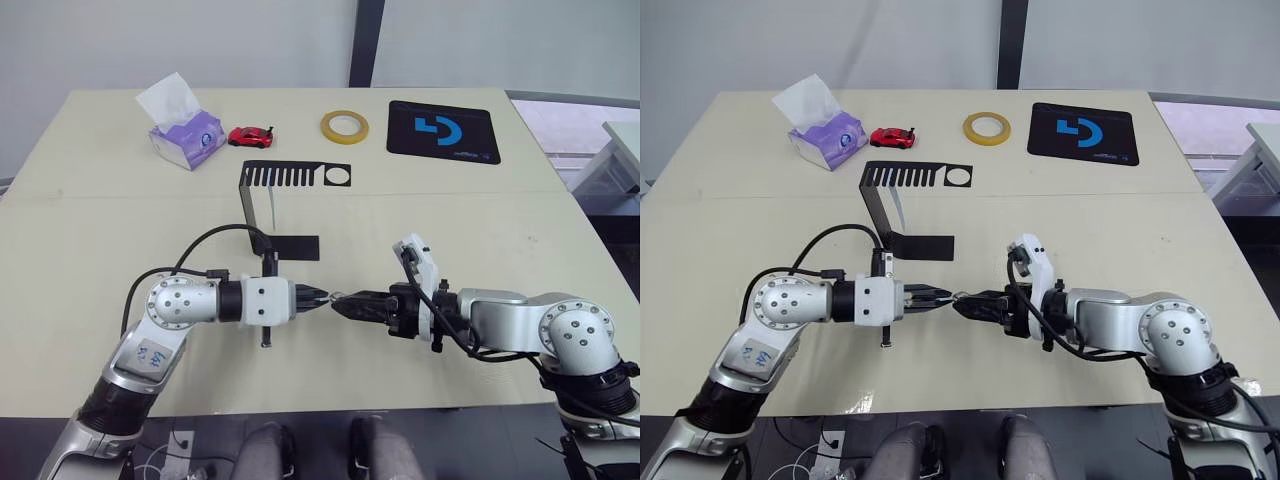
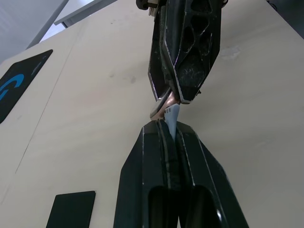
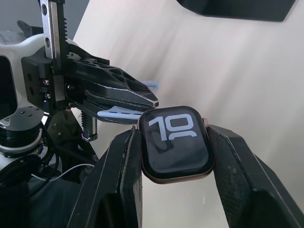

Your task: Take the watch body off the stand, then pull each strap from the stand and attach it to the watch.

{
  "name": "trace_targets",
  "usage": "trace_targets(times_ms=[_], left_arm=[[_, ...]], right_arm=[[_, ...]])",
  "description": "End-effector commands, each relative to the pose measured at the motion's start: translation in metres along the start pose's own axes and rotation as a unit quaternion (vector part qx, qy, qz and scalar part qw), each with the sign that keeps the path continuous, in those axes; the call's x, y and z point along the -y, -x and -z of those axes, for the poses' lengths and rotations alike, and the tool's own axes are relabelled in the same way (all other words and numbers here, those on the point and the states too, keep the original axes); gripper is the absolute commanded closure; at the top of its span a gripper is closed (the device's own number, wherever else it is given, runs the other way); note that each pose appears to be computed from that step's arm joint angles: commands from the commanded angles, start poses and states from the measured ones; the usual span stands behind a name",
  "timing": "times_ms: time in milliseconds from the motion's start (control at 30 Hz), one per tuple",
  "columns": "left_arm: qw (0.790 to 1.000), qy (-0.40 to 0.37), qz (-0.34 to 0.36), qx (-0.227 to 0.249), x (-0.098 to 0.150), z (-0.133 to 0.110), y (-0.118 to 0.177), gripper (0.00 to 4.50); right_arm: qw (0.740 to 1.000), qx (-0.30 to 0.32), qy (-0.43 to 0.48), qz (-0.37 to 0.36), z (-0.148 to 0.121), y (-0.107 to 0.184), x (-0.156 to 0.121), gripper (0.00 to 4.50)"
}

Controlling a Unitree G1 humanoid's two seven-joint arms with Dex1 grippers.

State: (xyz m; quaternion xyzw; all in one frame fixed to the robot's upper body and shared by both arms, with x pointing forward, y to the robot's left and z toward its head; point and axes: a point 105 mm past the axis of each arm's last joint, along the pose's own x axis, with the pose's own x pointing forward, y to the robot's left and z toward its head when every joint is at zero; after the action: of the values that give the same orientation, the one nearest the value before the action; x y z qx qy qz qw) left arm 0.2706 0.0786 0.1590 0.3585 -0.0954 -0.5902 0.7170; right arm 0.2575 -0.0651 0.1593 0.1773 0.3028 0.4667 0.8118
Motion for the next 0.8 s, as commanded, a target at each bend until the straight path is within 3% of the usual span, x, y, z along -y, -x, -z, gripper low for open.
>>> trace_targets(times_ms=[33, 800], left_arm=[[0.999, -0.036, 0.004, 0.010, -0.002, -0.015, -0.004, 4.50], [1.000, -0.017, 0.008, 0.000, 0.001, -0.015, -0.016, 4.50]], right_arm=[[0.999, 0.001, 0.008, -0.036, -0.003, -0.002, -0.016, 2.82], [0.999, -0.007, -0.013, -0.037, -0.002, -0.004, -0.021, 2.82]])
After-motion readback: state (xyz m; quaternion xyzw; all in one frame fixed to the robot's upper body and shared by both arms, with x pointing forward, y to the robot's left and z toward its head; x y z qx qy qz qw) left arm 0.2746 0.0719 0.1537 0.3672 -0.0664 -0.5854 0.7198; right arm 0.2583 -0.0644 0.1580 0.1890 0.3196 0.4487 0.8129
